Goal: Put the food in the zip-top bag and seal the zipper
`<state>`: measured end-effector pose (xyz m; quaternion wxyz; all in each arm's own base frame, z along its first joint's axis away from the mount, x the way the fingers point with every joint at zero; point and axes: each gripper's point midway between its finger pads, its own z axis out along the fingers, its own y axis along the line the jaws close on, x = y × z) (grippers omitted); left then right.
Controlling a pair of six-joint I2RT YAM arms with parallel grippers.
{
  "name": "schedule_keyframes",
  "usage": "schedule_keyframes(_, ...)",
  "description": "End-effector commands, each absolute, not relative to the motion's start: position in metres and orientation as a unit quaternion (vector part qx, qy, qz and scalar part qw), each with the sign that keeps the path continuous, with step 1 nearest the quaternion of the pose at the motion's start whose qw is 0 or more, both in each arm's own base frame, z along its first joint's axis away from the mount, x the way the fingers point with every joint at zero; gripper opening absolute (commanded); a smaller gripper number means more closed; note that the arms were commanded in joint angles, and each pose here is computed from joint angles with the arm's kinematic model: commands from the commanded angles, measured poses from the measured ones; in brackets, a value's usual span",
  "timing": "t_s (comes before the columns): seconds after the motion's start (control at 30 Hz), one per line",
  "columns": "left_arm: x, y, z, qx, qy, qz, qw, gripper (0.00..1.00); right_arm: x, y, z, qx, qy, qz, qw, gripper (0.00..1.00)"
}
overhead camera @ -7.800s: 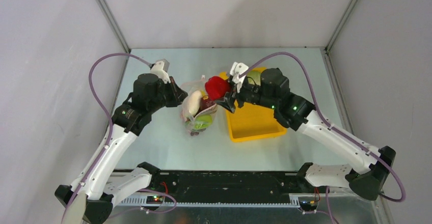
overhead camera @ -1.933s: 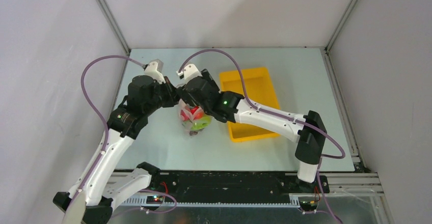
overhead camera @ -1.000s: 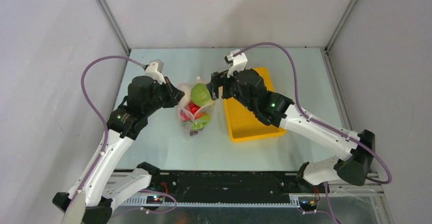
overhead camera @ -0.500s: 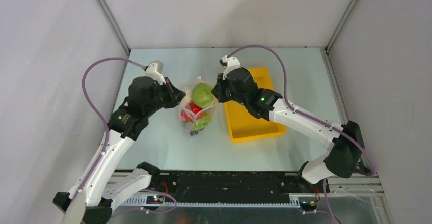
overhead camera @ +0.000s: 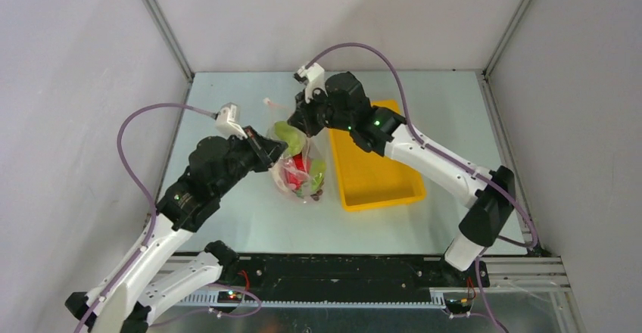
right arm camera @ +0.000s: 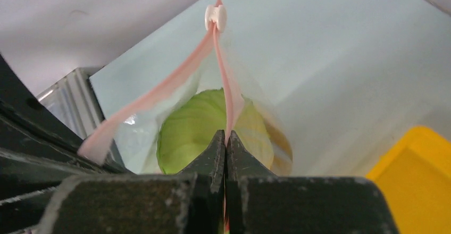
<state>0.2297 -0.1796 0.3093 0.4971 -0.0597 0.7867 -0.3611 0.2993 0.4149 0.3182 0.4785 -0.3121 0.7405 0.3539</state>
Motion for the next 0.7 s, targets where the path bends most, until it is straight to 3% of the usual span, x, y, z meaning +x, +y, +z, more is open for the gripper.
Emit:
schedule_keyframes(0.0,0.238,-0.182,0.352,-0.122,0.718,-0.409,0.550,0.05,0.270,0.445,0.349,-0.421,0.661,0.416,0.462,0.00)
schedule_keyframes(0.33,0.247,-0.209,0.354,-0.162,0.688,-0.425,0.565,0.09,0.249,0.454,0.341,-0.536,0.589,0.438,0.418,0.00)
schedule_keyframes(0.57,0.249,-0.208,0.323,-0.102,0.742,-0.345,0.565,0.47,0.239,0.427,0.303,-0.555,0.594,0.477,0.334,0.00)
schedule_keyframes(0.63,0.244,-0.204,0.324,-0.062,0.745,-0.330,0.577,0.65,0.238,0.423,0.297,-0.562,0.593,0.472,0.333,0.00)
schedule_keyframes(0.67,0.240,-0.206,0.325,-0.029,0.745,-0.326,0.581,0.78,0.238,0.422,0.296,-0.566,0.590,0.468,0.335,0.00)
